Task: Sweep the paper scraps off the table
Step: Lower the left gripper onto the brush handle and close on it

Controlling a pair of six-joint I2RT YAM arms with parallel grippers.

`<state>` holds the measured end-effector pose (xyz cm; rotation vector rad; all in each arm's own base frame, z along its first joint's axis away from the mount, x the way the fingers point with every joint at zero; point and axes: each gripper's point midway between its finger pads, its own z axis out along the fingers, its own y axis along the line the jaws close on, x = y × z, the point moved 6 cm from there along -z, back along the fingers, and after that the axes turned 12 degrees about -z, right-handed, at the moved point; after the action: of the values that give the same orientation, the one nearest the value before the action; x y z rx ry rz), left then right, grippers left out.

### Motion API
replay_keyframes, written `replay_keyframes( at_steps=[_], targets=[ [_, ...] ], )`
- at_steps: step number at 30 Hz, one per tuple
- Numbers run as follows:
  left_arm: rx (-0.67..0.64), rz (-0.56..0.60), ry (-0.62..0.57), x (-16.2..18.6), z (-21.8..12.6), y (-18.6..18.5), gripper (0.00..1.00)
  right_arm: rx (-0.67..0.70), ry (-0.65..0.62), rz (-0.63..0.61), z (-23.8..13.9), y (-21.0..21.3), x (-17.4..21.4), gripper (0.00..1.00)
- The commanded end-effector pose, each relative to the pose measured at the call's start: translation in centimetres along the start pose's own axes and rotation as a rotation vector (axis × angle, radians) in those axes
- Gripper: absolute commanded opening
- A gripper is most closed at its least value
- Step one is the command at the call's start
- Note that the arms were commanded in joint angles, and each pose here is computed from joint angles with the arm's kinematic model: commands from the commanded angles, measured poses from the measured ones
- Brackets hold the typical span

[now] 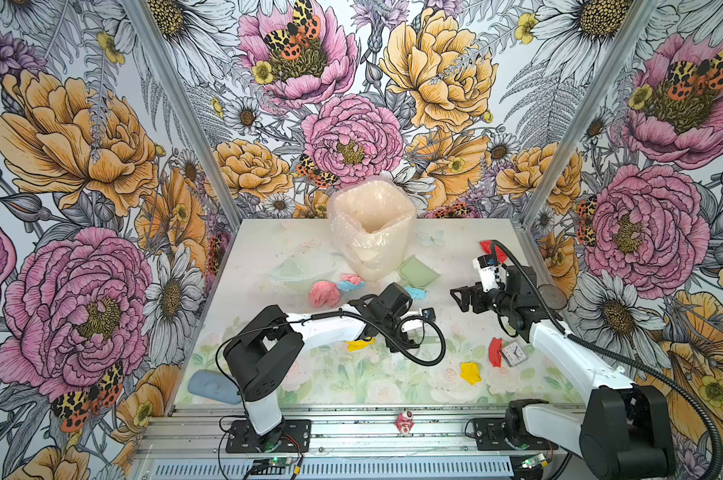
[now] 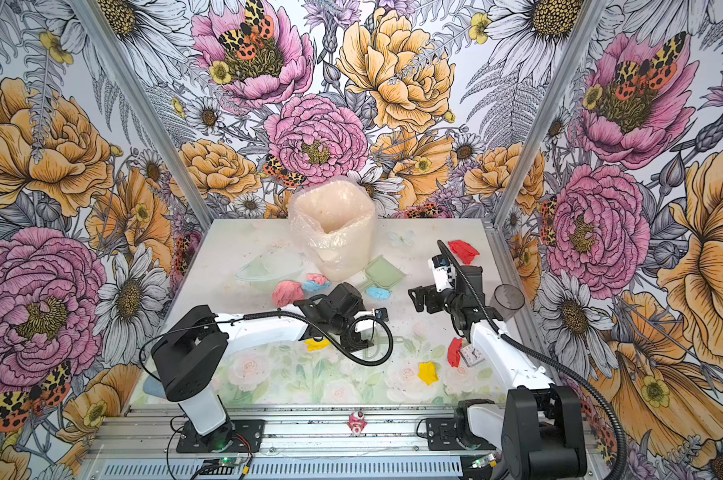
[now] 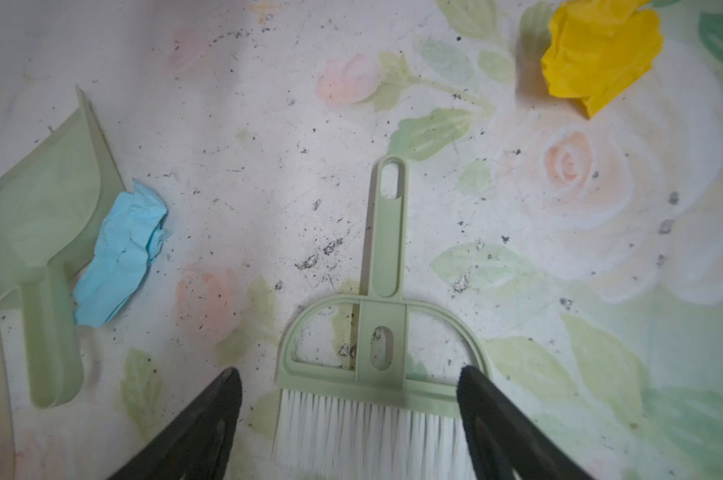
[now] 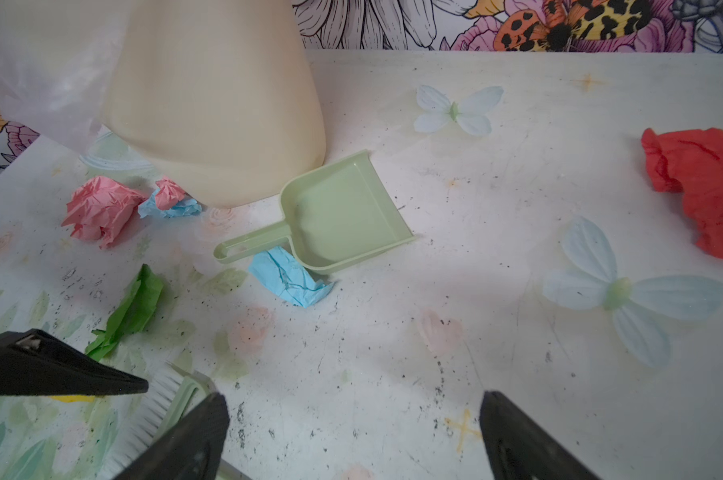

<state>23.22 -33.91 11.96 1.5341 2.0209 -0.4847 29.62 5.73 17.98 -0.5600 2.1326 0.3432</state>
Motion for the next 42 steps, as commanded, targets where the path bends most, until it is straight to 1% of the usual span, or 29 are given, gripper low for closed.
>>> replay_keyframes(
  at_steps=[1,7,8,11,15,21,27,31,42],
  targets=[
    [0.057,0.046,-0.011,-1.1,0.2,-1.0,0.8,0.024,-0.019,-0.028,-0.5,0.1,-0.1,0.97],
    [0.072,0.058,0.027,-1.1,0.7,-1.3,0.75,0.036,-0.018,-0.027,-0.7,0.1,0.1,0.97],
    [0.084,0.053,0.063,-0.3,1.7,-1.4,0.75,0.038,-0.018,-0.028,-0.7,0.1,0.1,0.97],
    [0.086,0.06,0.086,0.0,2.1,-1.3,0.74,0.049,-0.016,-0.029,-0.7,0.0,0.1,0.97],
    [0.073,0.065,0.138,0.7,2.4,-1.1,0.7,0.069,-0.012,-0.029,-0.8,-0.2,0.2,0.97],
    [0.08,0.061,0.145,0.8,2.7,-1.2,0.68,0.078,-0.008,-0.028,-0.8,-0.3,0.3,0.97],
    [0.078,0.059,0.171,1.1,3.4,-1.0,0.64,0.09,-0.006,-0.029,-0.8,-0.4,0.3,0.97],
    [0.077,0.057,0.207,1.5,4.0,-0.8,0.66,0.09,-0.01,-0.03,-0.9,-0.3,0.2,0.97],
    [0.085,0.059,0.261,1.9,4.5,-0.7,0.64,0.115,-0.023,-0.043,-1.3,-0.5,0.0,0.97]
  ],
)
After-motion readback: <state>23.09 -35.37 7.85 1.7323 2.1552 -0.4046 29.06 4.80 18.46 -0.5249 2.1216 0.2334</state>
